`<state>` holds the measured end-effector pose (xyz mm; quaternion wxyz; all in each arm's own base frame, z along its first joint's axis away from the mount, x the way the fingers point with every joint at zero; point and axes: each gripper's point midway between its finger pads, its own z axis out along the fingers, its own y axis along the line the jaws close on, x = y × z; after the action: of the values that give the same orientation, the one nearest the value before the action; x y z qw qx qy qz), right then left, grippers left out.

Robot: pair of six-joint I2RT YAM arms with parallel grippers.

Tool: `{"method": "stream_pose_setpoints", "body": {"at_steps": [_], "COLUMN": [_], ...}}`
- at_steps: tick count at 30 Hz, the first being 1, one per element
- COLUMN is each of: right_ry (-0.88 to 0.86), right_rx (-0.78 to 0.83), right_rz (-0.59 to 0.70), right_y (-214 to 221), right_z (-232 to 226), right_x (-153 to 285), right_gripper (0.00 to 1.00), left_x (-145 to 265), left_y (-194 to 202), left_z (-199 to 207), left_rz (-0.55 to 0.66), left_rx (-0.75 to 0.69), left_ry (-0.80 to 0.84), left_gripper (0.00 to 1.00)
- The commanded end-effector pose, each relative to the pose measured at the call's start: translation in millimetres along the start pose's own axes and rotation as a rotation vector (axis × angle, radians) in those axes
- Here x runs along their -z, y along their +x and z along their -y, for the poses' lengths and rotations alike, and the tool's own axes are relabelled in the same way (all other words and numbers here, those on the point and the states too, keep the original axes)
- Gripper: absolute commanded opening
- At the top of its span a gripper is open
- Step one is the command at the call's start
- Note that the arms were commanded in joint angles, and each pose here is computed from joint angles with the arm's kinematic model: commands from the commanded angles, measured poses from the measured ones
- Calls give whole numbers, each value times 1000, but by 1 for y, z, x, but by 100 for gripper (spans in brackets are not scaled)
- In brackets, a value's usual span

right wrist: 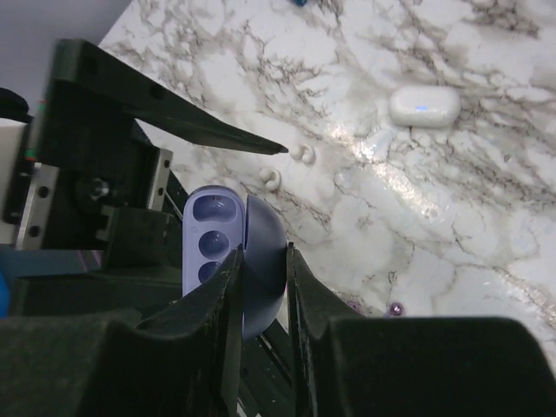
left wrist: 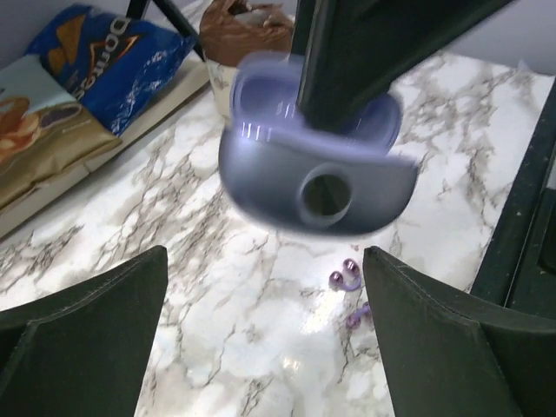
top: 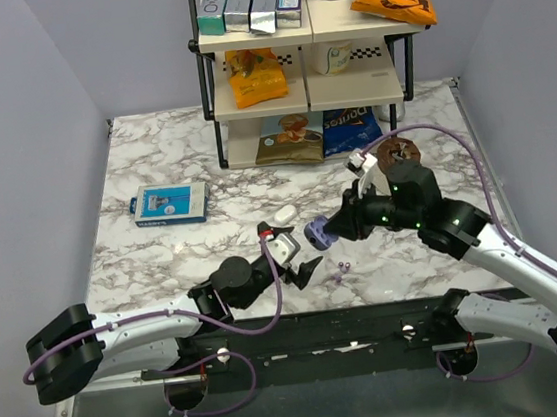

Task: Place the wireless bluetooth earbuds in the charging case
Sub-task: Open the charging case.

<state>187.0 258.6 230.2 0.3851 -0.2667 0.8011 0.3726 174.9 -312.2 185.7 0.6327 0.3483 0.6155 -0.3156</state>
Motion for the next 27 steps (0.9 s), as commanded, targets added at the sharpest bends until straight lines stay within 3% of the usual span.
{"method": "stream_pose_setpoints", "body": {"at_steps": [1, 5, 9, 12, 15, 18, 21, 23, 27], "right_ry": [-1, 0, 74, 56, 55, 4, -31, -54, -131], "right_rx": [88, 141, 223, 359, 431, 443, 439, 454, 474], "right_rz": [57, 98, 168, 306, 289, 269, 319, 275, 260], "right_y": [-24, -33, -27, -39, -36, -38, -47, -41, -39], "right_z": [-10, -12, 7, 2, 3, -6, -15, -17, -31], "right_x": [23, 32, 33, 46, 50, 47, 49, 44, 45], "right_gripper": [1, 1, 2, 1, 1, 1, 1, 1, 1], "left_x": [3, 8, 9, 19, 31, 36, 24, 21, 28], "left_y": [6, 5, -22, -48, -76, -84, -74, -64, -63], "left_z": [-16, -19, -18, 1, 19, 29, 16, 20, 34], "left_rz": [-49, -95, -100, -28, 9, -61, -177, -236, -181], "left_rx": [39, 86, 246, 301, 328, 364, 471, 520, 457], "left_ry": [-99, -128, -151, 15, 229, 456, 447, 500, 631], "left_gripper": [99, 99, 99, 99, 99, 99, 99, 99, 99]}}
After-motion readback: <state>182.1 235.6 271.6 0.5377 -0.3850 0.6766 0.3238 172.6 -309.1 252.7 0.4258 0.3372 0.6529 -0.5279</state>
